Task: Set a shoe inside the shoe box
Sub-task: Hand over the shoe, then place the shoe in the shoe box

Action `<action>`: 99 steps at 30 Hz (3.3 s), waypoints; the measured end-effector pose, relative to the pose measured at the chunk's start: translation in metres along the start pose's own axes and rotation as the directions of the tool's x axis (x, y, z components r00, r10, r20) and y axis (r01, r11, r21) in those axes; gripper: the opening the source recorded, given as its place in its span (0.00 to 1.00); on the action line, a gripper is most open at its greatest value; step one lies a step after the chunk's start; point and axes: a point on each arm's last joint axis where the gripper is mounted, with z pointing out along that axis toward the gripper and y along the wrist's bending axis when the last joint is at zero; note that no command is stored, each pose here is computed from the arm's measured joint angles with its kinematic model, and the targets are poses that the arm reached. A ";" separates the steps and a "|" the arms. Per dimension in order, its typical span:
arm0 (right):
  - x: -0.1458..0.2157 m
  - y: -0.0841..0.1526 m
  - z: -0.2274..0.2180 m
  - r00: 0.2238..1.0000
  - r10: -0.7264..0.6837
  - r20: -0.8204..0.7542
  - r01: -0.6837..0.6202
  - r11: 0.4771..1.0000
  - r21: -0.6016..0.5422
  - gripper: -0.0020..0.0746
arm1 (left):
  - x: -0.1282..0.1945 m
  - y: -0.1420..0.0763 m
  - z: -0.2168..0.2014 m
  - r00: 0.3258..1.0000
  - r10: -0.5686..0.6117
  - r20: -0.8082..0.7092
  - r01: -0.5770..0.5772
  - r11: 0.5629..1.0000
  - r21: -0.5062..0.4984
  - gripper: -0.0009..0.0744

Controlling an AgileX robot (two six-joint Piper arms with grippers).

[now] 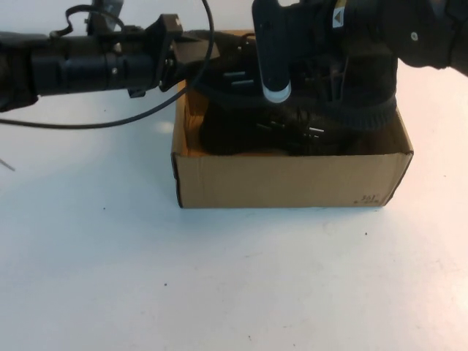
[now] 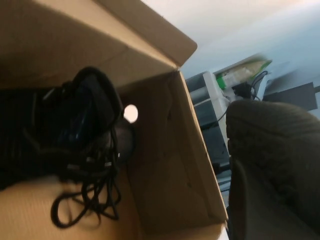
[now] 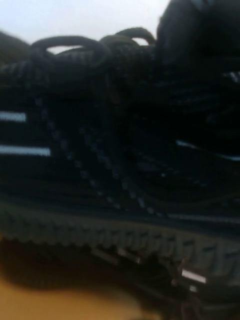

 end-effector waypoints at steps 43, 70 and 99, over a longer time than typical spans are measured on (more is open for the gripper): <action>0.044 0.038 0.088 0.990 0.129 -0.063 -0.135 0.985 -0.108 0.04 | 0.020 0.063 0.047 0.977 -0.183 -0.111 0.195 0.976 0.102 0.49; 0.046 0.015 0.055 0.980 0.198 -0.032 -0.199 0.979 -0.039 0.04 | 0.017 0.044 0.040 0.967 -0.183 -0.175 0.212 0.963 0.166 0.73; 0.045 0.003 0.039 0.951 0.306 0.037 -0.306 0.952 -0.006 0.04 | 0.002 0.042 0.026 0.953 -0.245 -0.177 0.279 0.938 0.204 0.85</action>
